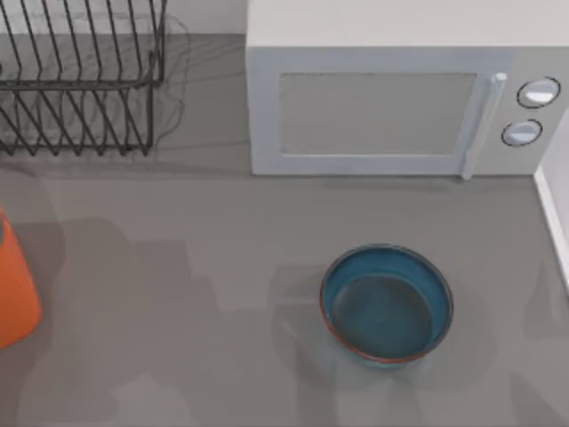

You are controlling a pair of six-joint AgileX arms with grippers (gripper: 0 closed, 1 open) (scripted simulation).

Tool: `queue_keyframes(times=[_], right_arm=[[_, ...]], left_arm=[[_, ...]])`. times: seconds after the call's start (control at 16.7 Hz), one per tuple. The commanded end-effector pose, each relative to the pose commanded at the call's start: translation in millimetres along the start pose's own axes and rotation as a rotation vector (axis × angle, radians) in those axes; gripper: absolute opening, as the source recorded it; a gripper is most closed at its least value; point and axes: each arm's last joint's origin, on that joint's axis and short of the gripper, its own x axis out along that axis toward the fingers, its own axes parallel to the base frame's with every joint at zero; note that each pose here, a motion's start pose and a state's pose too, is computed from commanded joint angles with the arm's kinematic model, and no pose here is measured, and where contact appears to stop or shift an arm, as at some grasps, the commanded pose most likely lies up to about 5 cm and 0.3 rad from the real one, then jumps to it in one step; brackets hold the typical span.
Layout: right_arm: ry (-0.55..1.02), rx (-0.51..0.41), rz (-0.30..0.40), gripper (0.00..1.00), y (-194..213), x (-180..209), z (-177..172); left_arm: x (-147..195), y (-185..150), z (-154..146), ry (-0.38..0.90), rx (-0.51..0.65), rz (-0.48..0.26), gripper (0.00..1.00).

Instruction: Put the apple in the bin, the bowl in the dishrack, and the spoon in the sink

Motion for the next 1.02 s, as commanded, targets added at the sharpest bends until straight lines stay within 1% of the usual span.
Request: queue_keyframes(times=[0.06,0.48,0.66,0.78,0.84,1.02], right_arm=[[0.000,0.000,0.000,1.00,0.0,0.0,0.0],[0.000,0.000,0.000,1.00,0.0,0.0,0.0],[0.000,0.000,0.000,1.00,0.0,0.0,0.0],[0.000,0.000,0.000,1.00,0.0,0.0,0.0],[0.000,0.000,0.000,1.00,0.0,0.0,0.0],[0.000,0.000,0.000,1.00,0.0,0.0,0.0]], left_arm=[[0.0,0.0,0.0,0.000,0.000,0.000,1.00],[0.0,0.0,0.0,0.000,0.000,0.000,1.00],[-5.6,2.3,1.2,0.017,0.014,-0.002,1.00],[-10.5,9.5,3.7,0.056,0.079,-0.026,1.00],[-14.8,14.6,6.6,0.093,0.132,-0.045,1.00],[-33.6,29.5,24.3,0.233,0.341,-0.122,1.00]])
